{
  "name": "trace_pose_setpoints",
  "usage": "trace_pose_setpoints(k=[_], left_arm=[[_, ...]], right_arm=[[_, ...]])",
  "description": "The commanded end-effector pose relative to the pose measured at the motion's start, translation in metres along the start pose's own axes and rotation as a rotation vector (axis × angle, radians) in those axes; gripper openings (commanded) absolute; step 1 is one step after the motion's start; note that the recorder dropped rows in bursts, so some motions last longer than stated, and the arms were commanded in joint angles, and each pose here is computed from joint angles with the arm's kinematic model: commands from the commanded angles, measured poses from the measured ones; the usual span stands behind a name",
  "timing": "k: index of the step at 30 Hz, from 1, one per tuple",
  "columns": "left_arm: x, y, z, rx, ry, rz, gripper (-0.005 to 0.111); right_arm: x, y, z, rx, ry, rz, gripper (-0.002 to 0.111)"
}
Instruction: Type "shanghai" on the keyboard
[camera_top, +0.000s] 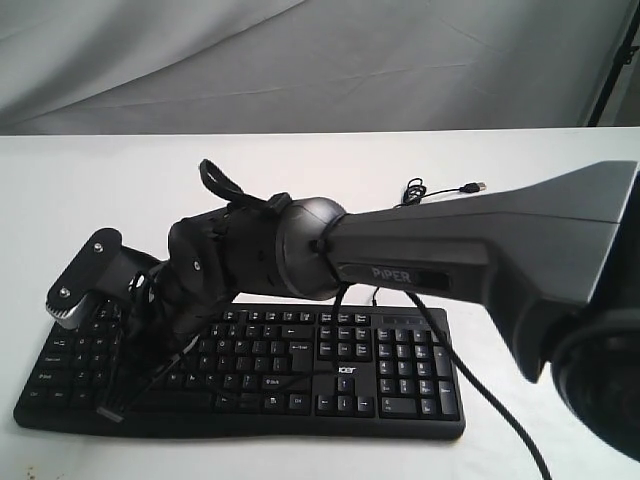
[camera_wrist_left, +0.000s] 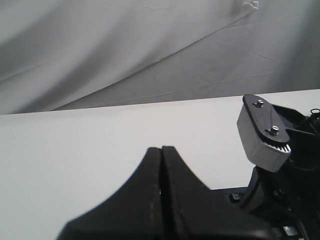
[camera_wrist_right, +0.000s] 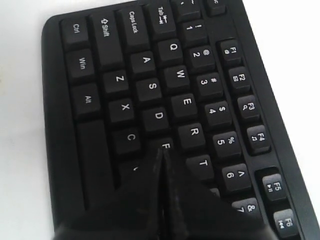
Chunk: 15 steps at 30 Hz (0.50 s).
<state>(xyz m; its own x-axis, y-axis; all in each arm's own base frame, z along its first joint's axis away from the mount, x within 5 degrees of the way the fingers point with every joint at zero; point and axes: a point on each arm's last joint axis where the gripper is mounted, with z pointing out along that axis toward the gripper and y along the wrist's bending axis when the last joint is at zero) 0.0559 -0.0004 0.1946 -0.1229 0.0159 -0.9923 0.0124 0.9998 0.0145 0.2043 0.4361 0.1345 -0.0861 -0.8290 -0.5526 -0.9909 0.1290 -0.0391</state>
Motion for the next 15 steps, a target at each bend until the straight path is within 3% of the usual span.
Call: trace_pose_setpoints(k=[1, 15], left_arm=[[-0.0006, 0.0, -0.0001, -0.001, -0.012, -0.012, 0.0], [-0.0006, 0.0, -0.0001, -0.001, -0.012, -0.012, 0.0]], right_arm=[[0.001, -0.005, -0.0027, 0.004, 0.008, 0.006, 0.0], [0.0006, -0.0099, -0.0033, 0.022, -0.007, 0.006, 0.0]])
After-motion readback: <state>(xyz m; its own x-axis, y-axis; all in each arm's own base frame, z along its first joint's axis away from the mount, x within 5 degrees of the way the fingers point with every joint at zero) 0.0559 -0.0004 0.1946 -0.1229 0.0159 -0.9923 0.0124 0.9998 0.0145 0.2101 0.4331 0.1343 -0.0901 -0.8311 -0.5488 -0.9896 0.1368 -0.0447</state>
